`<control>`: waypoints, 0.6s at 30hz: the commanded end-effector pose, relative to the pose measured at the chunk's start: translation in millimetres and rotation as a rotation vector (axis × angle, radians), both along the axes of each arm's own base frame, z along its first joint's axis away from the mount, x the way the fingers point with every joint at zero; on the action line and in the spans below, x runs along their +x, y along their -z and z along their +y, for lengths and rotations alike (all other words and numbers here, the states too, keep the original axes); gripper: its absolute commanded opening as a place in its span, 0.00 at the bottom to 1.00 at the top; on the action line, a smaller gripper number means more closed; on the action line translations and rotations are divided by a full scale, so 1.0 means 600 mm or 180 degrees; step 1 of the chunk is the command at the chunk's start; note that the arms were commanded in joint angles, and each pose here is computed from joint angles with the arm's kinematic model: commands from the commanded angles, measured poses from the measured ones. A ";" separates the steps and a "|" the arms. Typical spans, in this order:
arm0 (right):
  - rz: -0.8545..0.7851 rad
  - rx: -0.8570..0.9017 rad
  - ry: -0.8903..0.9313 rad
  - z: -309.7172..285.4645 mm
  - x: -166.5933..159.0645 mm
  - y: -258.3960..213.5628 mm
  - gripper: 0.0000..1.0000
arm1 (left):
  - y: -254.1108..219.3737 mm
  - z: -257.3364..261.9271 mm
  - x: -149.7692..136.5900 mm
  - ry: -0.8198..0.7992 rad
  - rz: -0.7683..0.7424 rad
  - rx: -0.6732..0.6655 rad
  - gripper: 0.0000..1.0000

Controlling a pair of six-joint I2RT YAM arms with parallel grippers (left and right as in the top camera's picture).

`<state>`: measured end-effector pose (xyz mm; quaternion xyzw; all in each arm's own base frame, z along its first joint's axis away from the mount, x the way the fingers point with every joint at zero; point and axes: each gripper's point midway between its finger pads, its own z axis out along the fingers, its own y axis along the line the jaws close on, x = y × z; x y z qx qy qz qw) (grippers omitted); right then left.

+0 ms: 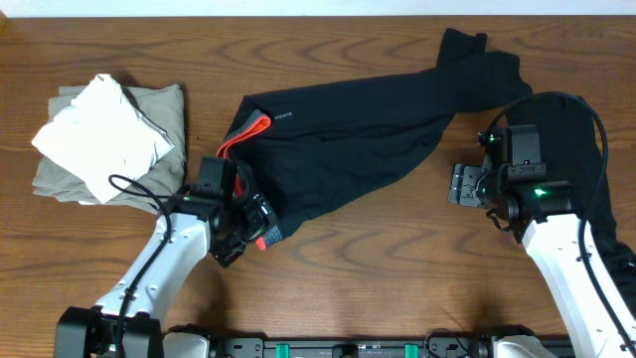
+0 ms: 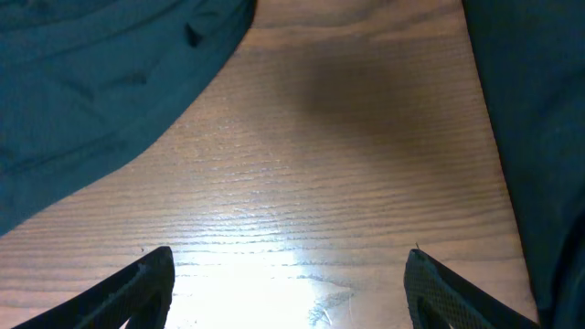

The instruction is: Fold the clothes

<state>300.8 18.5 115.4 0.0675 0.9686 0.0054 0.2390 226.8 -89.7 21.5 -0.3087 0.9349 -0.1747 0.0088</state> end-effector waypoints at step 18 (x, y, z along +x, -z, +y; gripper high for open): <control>0.0044 -0.0057 0.0022 -0.011 -0.002 0.007 0.79 | 0.045 -0.041 -0.025 -0.0253 0.0074 -0.0353 0.76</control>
